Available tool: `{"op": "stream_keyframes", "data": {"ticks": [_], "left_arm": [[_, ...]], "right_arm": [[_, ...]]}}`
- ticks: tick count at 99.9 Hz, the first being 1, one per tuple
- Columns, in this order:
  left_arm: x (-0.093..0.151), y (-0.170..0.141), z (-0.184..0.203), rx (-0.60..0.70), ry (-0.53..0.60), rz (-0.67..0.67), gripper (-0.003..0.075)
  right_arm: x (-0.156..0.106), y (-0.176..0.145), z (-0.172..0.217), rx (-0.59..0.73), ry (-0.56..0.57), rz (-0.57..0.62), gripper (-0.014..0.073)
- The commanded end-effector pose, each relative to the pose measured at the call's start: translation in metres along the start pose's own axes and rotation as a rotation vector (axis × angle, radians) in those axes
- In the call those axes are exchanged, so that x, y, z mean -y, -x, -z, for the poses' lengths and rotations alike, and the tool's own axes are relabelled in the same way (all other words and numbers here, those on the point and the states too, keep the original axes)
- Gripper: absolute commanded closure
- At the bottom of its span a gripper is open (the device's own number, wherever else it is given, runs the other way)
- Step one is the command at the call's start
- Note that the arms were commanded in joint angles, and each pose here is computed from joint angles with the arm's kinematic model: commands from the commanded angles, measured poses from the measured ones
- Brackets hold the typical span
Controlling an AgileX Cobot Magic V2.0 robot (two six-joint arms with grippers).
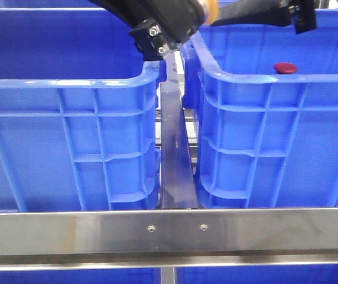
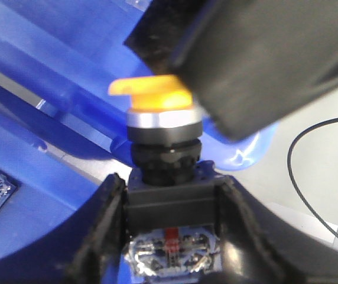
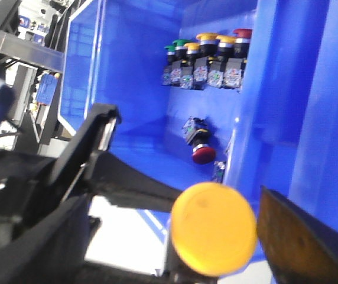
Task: Pick red and yellow buttons and place in box
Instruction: 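Grasp the yellow button's cap with the right gripper from the left gripper, then carry the yellow button beside the red one and release it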
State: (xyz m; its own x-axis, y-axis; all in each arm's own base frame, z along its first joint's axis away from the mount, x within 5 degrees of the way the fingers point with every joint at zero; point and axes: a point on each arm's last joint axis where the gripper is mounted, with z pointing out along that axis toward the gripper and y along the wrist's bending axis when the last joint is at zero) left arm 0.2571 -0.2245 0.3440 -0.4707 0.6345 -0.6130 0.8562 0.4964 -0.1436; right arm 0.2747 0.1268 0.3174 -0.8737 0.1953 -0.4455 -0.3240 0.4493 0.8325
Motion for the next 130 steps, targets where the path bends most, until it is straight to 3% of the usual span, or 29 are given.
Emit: {"op": "stream_keyframes", "data": {"ticks": [1, 38, 47, 58, 66, 71, 78, 90, 97, 101, 130], "left_arm": [[0.010, 0.014, 0.021, 0.118, -0.001, -0.005, 0.0671], [0.010, 0.014, 0.021, 0.119, -0.001, -0.005, 0.0671], [0.010, 0.014, 0.021, 0.119, -0.001, -0.005, 0.0671], [0.010, 0.014, 0.021, 0.119, -0.001, -0.005, 0.0669], [0.010, 0.013, 0.021, 0.113, -0.004, -0.005, 0.0649], [0.011, 0.013, 0.021, 0.110, -0.006, -0.005, 0.0603], [0.010, 0.013, 0.021, 0.108, -0.003, -0.008, 0.0482], [0.010, 0.013, 0.021, 0.108, -0.002, -0.008, 0.0146], [0.011, 0.012, 0.022, 0.105, -0.004, -0.009, 0.0021], [0.011, 0.013, 0.022, 0.107, -0.003, -0.010, -0.0001], [0.013, 0.020, 0.033, 0.124, -0.002, -0.030, 0.0063]], "right_arm": [[-0.020, 0.007, 0.004, 0.049, 0.070, 0.008, -0.0006], [-0.010, 0.007, -0.003, 0.020, 0.065, -0.019, 0.0009], [-0.010, 0.007, -0.003, 0.018, 0.067, -0.019, 0.0092], [-0.010, 0.007, -0.003, 0.017, 0.068, -0.019, 0.0280], [-0.011, 0.006, -0.003, 0.011, 0.073, -0.019, 0.0371], [-0.011, 0.006, -0.003, 0.002, 0.080, -0.019, 0.0412], [-0.012, 0.004, -0.003, -0.010, 0.090, -0.018, 0.0422], [-0.013, 0.004, -0.003, -0.013, 0.095, -0.018, 0.0422], [-0.014, 0.008, -0.001, -0.001, 0.096, -0.013, 0.0422], [-0.016, 0.011, 0.002, 0.015, 0.097, -0.004, 0.0422], [-0.017, 0.057, 0.051, 0.209, 0.042, 0.156, 0.0422]]}}
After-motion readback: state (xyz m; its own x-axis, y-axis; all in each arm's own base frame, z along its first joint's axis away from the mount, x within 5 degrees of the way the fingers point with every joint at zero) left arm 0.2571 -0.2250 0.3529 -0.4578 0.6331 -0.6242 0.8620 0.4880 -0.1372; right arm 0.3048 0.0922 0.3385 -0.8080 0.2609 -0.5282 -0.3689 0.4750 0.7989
